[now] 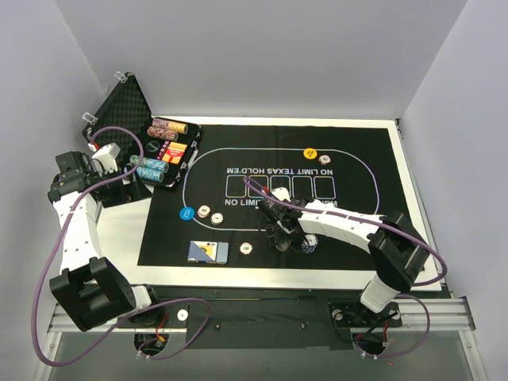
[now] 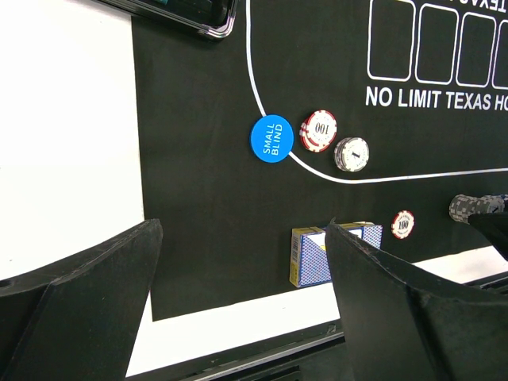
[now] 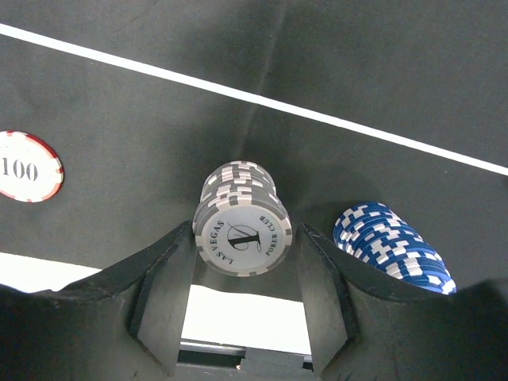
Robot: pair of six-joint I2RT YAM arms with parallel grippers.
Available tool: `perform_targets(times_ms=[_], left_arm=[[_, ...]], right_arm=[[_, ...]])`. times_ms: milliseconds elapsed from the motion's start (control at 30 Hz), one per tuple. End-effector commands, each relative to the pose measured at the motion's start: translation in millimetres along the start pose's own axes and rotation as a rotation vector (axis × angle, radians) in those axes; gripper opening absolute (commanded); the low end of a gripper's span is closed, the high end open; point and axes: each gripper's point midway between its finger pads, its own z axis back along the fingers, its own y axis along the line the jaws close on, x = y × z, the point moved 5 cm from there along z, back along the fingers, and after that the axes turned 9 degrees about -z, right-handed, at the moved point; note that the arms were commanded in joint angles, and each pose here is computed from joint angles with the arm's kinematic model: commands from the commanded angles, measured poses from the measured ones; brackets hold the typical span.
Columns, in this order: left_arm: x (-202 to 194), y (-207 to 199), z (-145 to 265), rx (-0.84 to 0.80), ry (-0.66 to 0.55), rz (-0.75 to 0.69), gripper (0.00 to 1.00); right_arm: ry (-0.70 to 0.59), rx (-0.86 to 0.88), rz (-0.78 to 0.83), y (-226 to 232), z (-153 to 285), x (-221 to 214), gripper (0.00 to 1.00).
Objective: Distribute texas hold em gaming equipment
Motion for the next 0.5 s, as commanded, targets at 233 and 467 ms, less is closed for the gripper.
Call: perform_targets(times_ms=[233, 467], left_arm=[[8.8, -0.6, 8.7, 0.014, -0.048, -0.041, 0.95], [11.1, -1.6, 8.5, 0.003, -0.053, -0.036, 0.95]], right_arm=[[0.006, -0.009, 0.0, -0.9, 0.2, -3.3, 0.41], [-0.019, -0.004, -0.002, -2.7, 9.3, 2.0, 0.36]])
